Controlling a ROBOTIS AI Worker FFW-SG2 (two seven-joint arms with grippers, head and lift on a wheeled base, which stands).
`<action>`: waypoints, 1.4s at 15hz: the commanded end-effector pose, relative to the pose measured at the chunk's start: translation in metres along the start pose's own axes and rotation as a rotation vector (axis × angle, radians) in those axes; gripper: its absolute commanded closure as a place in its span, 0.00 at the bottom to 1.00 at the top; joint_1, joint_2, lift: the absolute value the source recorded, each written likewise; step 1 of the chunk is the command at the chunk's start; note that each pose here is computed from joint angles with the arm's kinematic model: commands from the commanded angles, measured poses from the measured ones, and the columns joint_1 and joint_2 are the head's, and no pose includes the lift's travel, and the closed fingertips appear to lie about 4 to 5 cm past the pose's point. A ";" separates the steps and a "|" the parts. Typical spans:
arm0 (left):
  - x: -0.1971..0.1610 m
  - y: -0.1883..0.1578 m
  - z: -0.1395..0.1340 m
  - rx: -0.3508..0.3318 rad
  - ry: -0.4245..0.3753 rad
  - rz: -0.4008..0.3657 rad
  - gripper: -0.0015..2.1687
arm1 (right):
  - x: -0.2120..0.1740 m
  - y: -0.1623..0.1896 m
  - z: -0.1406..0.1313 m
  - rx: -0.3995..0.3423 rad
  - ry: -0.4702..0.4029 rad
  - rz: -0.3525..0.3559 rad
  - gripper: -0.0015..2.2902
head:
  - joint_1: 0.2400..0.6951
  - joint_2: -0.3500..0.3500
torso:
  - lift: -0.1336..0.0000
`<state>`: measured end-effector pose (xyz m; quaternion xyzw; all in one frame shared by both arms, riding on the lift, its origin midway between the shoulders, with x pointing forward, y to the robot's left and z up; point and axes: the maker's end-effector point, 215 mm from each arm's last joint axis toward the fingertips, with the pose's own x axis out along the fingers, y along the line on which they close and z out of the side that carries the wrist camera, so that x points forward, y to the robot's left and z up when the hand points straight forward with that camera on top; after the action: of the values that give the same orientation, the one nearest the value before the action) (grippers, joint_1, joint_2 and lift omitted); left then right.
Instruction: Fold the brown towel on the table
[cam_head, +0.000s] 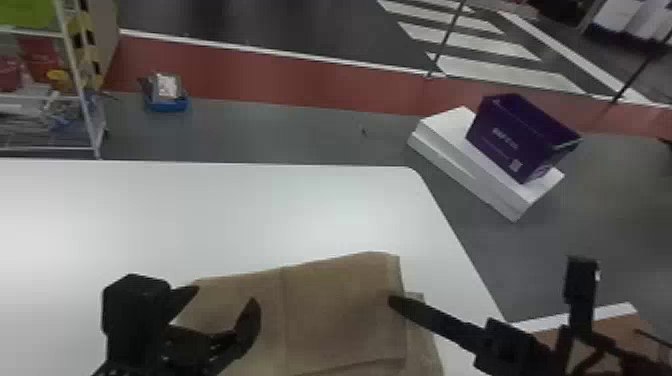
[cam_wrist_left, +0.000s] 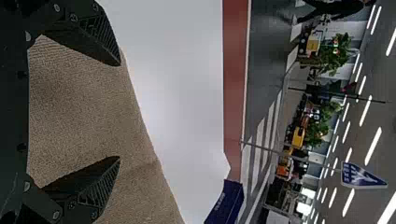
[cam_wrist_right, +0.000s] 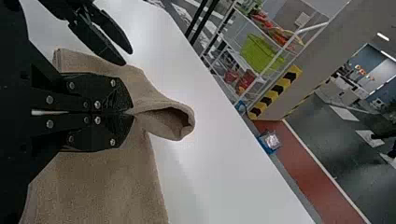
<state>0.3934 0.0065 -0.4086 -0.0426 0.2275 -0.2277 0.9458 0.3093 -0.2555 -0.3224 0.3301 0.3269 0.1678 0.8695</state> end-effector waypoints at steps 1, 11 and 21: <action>0.000 -0.002 -0.001 0.012 0.004 0.008 0.09 | -0.002 0.007 -0.004 -0.001 0.010 0.021 0.56 | 1.00 0.00 | 0.07; -0.002 0.003 0.022 0.054 -0.067 0.073 0.09 | -0.060 -0.004 0.029 0.043 -0.122 0.030 0.56 | 1.00 0.00 | 0.07; -0.020 0.001 0.025 0.072 -0.118 0.087 0.07 | -0.040 -0.055 -0.022 0.145 -0.003 -0.060 0.56 | 1.00 0.00 | 0.07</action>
<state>0.3934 0.0180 -0.3753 -0.0139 0.1612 -0.1854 0.9693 0.2781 -0.3001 -0.3340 0.3811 0.3234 0.1345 0.8557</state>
